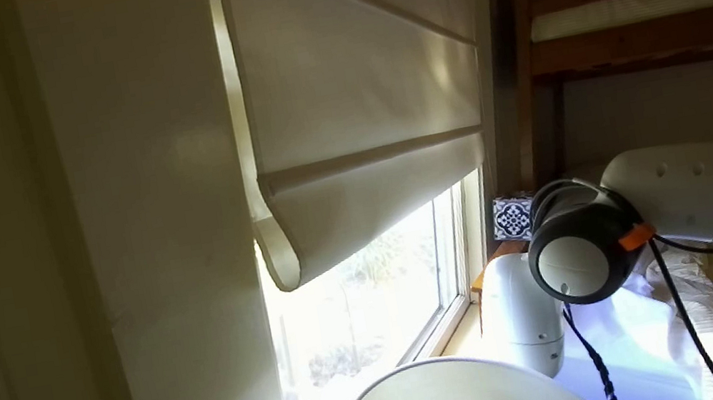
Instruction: Move the lamp slightly to the left
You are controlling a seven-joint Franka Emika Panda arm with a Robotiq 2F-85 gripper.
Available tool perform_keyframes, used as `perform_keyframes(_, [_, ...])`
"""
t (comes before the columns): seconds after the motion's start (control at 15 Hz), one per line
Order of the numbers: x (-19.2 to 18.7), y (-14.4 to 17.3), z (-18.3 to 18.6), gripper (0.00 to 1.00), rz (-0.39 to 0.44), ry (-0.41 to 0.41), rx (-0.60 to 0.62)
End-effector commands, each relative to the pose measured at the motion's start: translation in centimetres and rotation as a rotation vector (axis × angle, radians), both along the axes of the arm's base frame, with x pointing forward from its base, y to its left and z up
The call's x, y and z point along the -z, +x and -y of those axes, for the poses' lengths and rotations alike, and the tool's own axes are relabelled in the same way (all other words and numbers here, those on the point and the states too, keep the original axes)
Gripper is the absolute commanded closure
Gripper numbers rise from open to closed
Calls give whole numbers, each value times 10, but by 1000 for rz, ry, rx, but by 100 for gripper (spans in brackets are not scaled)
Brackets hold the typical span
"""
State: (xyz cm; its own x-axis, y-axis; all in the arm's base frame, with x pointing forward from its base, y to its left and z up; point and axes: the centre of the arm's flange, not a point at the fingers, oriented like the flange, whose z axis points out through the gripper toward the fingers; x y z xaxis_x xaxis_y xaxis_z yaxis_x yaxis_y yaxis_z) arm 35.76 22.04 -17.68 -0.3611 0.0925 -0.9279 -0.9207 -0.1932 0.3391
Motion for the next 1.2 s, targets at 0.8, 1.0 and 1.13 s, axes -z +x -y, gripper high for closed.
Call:
perform_keyframes(0.8, [15,11,13,18,51,-134,-54])
perform_keyframes(1.0, [18,10,25,1,128,-163,-16])
perform_keyframes(1.13, [19,8,35,0,172,-167,9])
